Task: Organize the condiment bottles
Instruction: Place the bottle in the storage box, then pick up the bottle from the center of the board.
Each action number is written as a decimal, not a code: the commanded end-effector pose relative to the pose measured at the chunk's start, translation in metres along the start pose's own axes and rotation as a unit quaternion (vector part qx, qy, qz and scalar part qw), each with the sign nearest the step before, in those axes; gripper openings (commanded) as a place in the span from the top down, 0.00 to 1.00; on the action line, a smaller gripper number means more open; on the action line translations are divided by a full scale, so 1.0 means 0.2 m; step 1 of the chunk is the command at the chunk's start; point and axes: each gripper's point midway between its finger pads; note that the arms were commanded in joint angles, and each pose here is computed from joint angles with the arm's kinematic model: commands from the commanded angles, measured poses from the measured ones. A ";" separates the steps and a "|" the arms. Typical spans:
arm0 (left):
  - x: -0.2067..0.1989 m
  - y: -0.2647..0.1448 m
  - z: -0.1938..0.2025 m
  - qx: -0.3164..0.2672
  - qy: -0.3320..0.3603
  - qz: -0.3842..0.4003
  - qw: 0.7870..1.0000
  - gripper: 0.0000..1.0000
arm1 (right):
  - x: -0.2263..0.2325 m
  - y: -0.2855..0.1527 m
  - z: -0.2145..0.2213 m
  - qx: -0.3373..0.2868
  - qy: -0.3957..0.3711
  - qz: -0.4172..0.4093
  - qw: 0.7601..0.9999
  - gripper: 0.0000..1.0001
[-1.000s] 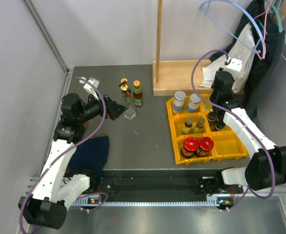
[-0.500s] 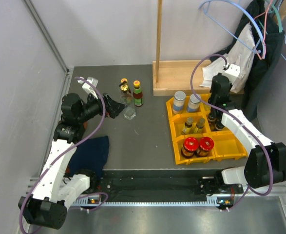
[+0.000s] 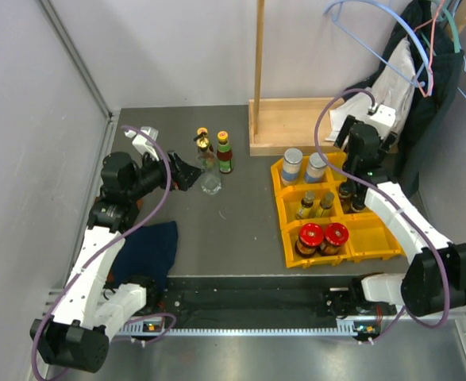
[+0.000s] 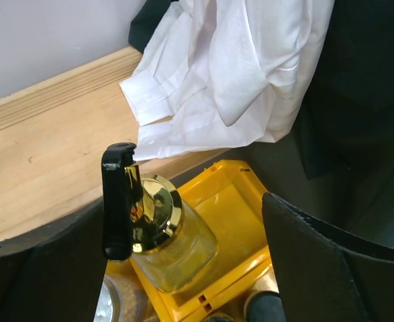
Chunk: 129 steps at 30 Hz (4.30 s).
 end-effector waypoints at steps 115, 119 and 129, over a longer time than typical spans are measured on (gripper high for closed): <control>0.26 -0.08 0.55 0.045 -0.065 -0.313 0.947 0.01 | 1.94 -1.23 0.67 0.129 -0.126 -0.625 0.760 1.00; 0.26 -0.08 0.55 0.046 -0.067 -0.312 0.947 0.01 | 1.91 -1.26 0.50 0.094 -0.120 -0.616 0.773 1.00; 0.25 -0.10 0.55 0.048 -0.058 -0.304 0.950 0.01 | 1.70 -1.38 -0.11 0.031 -0.075 -0.599 0.797 1.00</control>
Point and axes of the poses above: each gripper's point midway between its finger pads, its own y axis out along the fingers, its own x axis along the line the jaws close on, z = x × y, and after that the axes turned 14 degrees about y, right-handed
